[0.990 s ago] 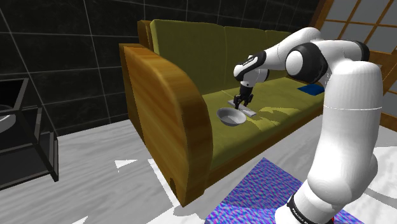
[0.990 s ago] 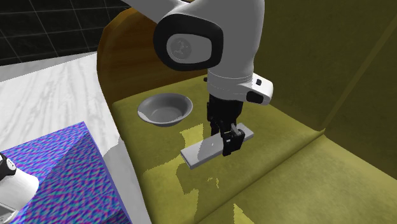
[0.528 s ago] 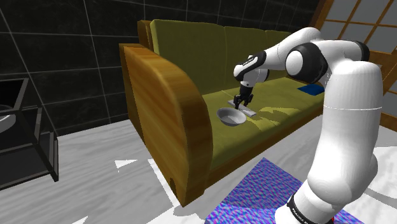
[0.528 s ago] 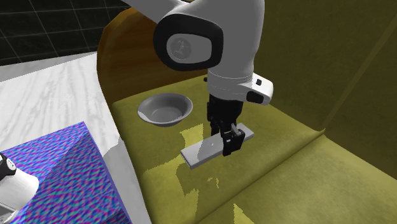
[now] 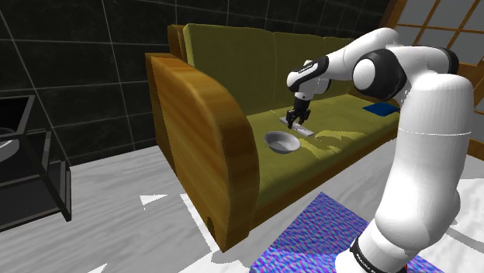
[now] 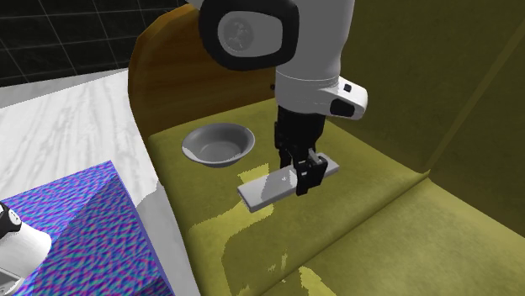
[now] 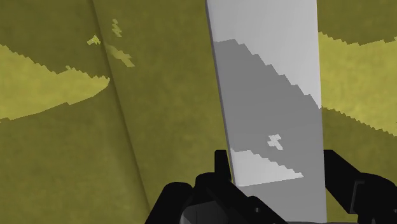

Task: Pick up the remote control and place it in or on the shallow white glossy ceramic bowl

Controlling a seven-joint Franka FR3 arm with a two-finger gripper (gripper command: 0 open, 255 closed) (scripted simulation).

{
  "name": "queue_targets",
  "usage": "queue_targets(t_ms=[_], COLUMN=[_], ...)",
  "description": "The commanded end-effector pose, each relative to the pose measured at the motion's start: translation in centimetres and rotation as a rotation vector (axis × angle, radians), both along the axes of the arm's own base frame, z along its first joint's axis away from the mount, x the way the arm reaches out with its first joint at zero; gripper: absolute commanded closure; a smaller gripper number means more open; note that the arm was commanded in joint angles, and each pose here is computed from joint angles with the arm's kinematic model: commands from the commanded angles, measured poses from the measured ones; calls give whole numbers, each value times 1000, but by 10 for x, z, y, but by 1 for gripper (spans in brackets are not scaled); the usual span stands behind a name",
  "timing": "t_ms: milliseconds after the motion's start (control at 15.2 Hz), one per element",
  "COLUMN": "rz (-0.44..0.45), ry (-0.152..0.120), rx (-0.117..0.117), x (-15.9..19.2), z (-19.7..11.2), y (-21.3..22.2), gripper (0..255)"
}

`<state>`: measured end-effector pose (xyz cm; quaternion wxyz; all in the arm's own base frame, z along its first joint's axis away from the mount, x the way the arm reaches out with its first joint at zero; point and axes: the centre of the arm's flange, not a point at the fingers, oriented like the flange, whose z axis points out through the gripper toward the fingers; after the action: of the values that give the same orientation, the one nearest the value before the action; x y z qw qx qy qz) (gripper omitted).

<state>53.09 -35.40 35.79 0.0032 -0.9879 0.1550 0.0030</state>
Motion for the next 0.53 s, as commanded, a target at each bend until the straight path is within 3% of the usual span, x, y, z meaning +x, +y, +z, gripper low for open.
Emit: queue_targets(t_ms=[0, 462], rz=[0, 0], ry=[0, 0], rx=[0, 0], x=[-1, -1], z=[10, 47], y=[0, 0], gripper=[255, 255])
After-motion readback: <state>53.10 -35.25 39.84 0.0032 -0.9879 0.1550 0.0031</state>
